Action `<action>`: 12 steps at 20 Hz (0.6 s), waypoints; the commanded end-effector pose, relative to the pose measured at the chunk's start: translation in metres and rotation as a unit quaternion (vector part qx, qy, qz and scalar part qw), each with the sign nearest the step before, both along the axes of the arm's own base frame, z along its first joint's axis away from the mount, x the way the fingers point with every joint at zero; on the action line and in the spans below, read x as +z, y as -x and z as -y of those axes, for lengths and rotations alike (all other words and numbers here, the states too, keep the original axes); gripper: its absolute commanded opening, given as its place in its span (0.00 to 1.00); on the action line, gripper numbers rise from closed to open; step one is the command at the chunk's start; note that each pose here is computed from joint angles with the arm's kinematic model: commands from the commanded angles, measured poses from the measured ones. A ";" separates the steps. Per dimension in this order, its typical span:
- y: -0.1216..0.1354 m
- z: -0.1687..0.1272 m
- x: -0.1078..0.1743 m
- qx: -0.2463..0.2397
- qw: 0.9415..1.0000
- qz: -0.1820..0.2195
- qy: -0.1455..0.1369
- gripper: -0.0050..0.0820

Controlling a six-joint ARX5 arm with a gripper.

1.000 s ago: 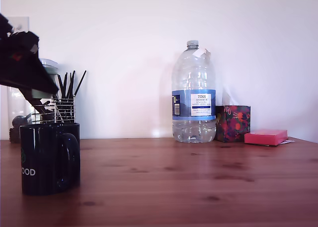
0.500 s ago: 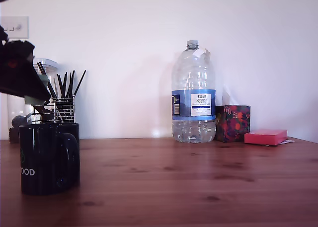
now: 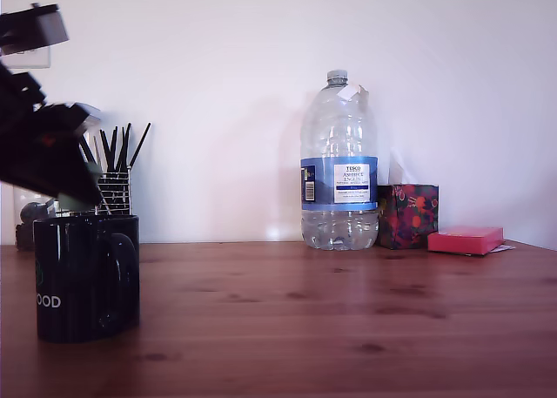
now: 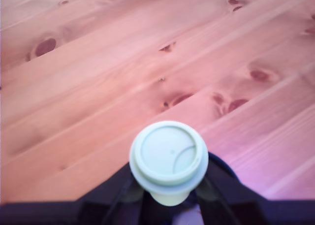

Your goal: Pick up the coffee capsules from the table one by one and drop them inside the nearest coffee cup

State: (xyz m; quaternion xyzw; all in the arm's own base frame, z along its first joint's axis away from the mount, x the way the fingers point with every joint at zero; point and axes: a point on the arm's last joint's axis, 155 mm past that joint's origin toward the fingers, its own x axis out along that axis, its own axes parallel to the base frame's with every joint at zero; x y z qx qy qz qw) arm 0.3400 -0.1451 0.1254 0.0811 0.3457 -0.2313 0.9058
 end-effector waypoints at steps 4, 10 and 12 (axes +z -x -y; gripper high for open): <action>0.011 0.002 -0.026 -0.003 0.994 -0.107 -0.004 0.31; 0.015 0.001 -0.032 -0.004 0.990 -0.143 -0.016 0.31; 0.015 0.001 -0.032 -0.004 0.990 -0.143 -0.016 0.31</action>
